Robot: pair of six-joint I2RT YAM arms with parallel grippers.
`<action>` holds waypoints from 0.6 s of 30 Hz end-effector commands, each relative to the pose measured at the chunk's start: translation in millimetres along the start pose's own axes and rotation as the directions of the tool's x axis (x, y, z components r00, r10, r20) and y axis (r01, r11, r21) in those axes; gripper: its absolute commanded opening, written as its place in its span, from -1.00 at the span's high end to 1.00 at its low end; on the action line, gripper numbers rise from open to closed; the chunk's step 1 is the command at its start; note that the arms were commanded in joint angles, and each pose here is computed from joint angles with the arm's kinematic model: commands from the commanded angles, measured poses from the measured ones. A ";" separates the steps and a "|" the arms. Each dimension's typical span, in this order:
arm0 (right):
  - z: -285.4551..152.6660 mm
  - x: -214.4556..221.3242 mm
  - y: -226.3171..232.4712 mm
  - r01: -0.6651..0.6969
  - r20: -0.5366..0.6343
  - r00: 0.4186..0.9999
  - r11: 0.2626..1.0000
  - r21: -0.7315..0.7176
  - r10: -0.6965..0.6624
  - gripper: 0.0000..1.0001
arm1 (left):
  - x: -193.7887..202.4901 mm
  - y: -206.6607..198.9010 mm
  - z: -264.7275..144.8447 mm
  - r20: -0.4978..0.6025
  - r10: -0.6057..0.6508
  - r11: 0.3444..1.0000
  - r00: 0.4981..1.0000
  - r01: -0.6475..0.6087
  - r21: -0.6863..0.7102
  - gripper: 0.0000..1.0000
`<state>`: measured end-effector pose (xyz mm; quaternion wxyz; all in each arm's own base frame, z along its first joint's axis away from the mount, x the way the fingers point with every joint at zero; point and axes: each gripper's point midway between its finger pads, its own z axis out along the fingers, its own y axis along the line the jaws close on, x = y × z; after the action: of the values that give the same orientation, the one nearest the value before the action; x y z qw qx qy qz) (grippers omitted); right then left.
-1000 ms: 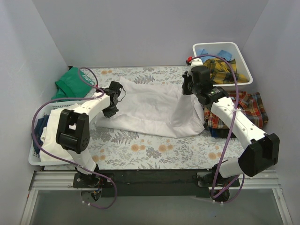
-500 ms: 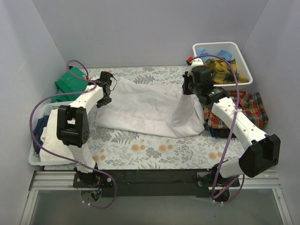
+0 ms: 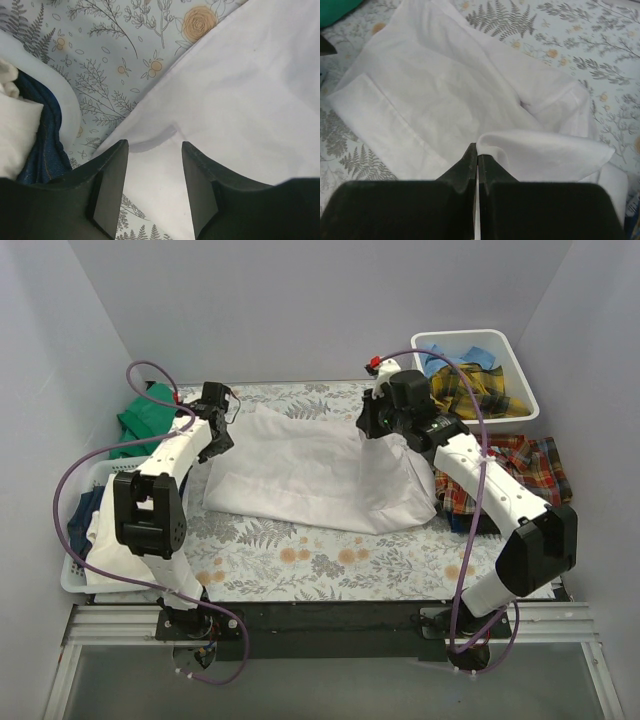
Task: Fold and stack the long sleeve shirts
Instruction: Fold the shirt
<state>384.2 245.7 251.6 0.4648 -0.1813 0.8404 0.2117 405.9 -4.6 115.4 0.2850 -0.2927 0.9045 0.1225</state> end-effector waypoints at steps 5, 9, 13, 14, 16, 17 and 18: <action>2.9 10.2 81.7 0.063 -0.006 0.998 0.974 -0.216 -0.066 0.97 | -31.6 -2.8 -34.7 0.041 -0.043 0.995 0.998 0.039 0.095 0.05; 15.3 39.5 66.0 0.015 -0.090 0.996 0.991 -0.136 -0.027 0.97 | -26.3 -6.2 -33.0 0.022 -0.030 0.993 0.999 0.027 0.114 0.05; 24.9 25.8 36.2 -0.014 -0.080 0.997 1.000 0.002 0.014 0.97 | -19.2 -6.2 -30.9 0.003 -0.006 0.992 1.000 0.005 0.122 0.05; 26.2 21.5 29.9 -0.022 -0.076 0.997 1.000 0.020 0.024 0.97 | -17.5 -6.0 -30.6 -0.001 -0.001 0.992 1.000 0.001 0.124 0.05; 29.3 7.9 10.6 -0.044 -0.053 0.997 0.997 0.070 0.048 0.97 | -16.2 -6.3 -30.7 -0.003 0.009 0.991 1.000 -0.009 0.131 0.05; 26.6 -11.7 6.9 -0.051 -0.011 0.999 0.996 0.079 0.052 0.97 | -14.7 -6.4 -30.3 -0.008 0.014 0.991 1.000 -0.013 0.134 0.05; 26.8 -19.4 1.3 -0.055 0.003 0.998 0.994 0.092 0.055 0.97 | -13.5 -6.7 -30.8 -0.010 0.019 0.991 1.000 -0.018 0.136 0.05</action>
<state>368.8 284.1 199.6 0.3969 -0.1938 0.8736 0.2041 411.4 -14.2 127.9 0.2817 -0.2767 0.9154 0.0780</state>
